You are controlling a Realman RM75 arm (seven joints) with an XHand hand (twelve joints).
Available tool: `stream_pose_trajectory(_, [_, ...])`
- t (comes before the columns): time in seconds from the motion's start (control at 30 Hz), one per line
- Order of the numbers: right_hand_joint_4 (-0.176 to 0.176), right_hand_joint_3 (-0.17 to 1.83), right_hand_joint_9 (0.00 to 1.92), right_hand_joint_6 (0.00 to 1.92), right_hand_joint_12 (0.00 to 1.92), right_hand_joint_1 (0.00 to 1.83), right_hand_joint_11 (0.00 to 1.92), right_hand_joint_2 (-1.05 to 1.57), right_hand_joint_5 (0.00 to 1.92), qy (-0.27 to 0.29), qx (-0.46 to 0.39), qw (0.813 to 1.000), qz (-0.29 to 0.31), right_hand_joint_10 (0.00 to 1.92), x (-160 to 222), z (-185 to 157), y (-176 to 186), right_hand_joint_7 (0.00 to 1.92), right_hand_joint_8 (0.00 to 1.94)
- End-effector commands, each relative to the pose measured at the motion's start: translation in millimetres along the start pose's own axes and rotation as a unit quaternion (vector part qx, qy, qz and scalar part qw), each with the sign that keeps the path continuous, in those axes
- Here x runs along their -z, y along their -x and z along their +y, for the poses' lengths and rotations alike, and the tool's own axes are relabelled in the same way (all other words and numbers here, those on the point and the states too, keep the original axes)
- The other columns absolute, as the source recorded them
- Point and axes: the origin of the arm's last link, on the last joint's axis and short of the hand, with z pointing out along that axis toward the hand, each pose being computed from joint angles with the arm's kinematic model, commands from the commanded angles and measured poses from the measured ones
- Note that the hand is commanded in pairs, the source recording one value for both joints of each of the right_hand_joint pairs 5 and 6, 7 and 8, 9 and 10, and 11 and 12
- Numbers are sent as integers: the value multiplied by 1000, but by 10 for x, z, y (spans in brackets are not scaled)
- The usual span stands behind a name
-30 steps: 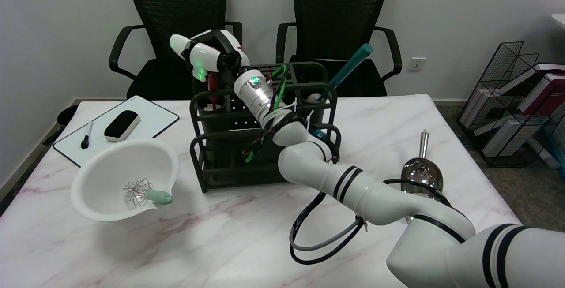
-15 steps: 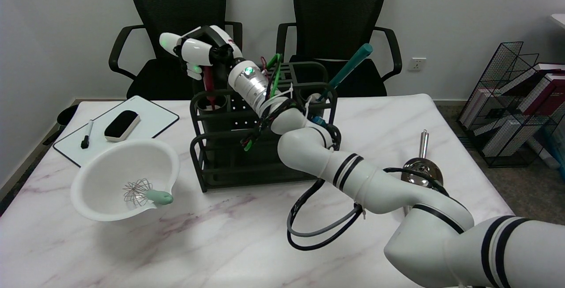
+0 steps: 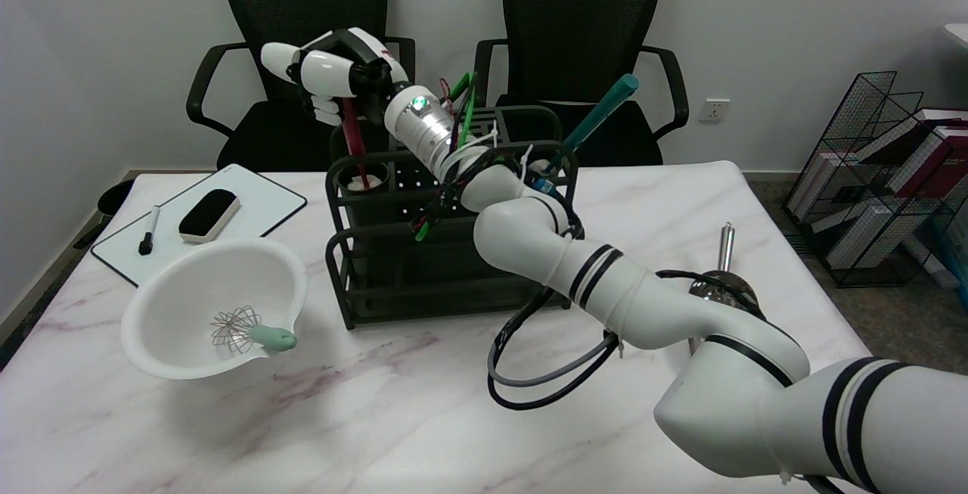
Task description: Pick up the blue sponge bottle brush.
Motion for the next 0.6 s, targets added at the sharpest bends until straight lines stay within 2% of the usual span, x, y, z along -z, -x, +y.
stream_pose_trajectory(0.03, [0,495,1920,1920,1920,986,1920,1571,1920,-7,-3,1000,-5,1920,-98,-157,-10,1920,1920])
stream_pose_trajectory(0.33, [0,489,1920,1920,1920,996,1920,1571,1920,-19,-19,1000,-4,1920,-101,-239,-16,1920,1920])
stream_pose_trajectory(0.6, [0,492,1920,1920,1920,966,1920,1571,1920,-50,-19,999,-7,1920,-119,-443,7,1920,1920])
